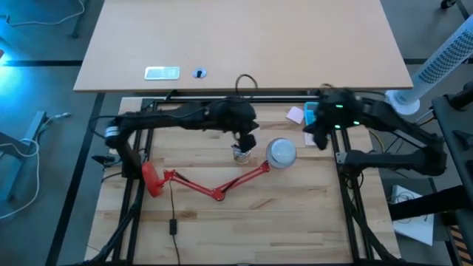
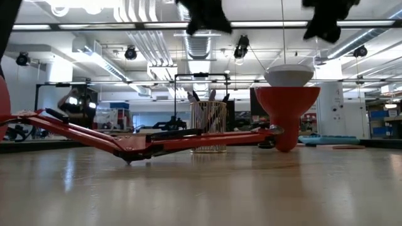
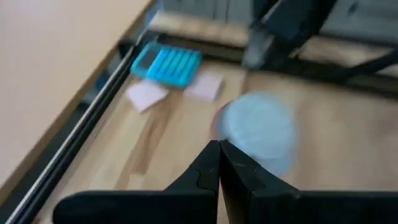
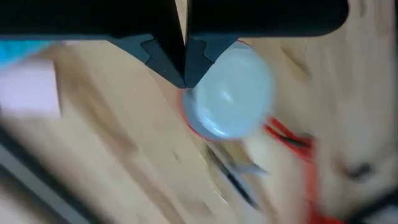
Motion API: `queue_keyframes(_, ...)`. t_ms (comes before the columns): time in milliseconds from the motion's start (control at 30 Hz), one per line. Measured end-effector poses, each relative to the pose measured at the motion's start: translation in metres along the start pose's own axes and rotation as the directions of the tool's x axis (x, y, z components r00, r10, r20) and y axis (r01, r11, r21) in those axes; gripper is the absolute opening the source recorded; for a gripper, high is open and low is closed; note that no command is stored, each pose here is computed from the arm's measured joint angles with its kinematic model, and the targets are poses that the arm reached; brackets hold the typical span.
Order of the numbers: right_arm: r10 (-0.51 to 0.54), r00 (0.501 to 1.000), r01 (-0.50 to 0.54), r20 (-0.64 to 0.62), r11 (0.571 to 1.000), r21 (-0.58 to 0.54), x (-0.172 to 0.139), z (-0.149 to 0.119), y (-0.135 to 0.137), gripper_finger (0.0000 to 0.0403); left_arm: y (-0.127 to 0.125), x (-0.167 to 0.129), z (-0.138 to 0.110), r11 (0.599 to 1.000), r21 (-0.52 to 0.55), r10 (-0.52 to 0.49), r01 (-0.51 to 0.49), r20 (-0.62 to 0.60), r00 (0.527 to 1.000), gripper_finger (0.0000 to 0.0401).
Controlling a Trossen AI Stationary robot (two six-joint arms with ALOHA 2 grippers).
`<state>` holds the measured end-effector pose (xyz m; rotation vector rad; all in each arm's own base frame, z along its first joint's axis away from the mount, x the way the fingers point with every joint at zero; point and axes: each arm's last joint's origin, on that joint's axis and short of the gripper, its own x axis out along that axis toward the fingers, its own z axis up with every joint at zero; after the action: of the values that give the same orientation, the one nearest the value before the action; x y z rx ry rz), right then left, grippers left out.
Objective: Screw lightbulb
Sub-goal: Remove the light bulb from the lamp
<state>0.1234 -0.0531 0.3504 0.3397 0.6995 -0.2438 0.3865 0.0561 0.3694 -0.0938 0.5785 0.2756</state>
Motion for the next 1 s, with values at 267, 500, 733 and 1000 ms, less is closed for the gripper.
queue_keyframes(267,0.047,0.930,-0.014,0.364,0.996,-0.093,-0.049,-0.012,0.015,0.0000,-0.019,-0.105,0.017,0.995,-0.065,-0.059,0.070,0.168,0.984,0.0000)
queue_keyframes(500,-0.044,0.983,0.006,0.179,0.978,0.207,-0.035,-0.028,0.008,0.0000,-0.025,-0.130,0.021,0.974,-0.096,-0.179,0.205,0.226,0.957,0.0000)
queue_keyframes(733,0.052,0.996,-0.012,-0.070,0.878,0.479,0.002,-0.026,0.009,0.0000,-0.027,-0.086,0.016,0.951,-0.130,-0.264,0.280,0.128,0.956,0.0000)
queue_keyframes(1000,0.046,0.965,0.111,-0.257,0.818,0.565,0.027,-0.030,0.015,0.0000,0.007,-0.001,0.000,0.971,-0.084,-0.224,0.222,-0.024,0.974,0.0000)
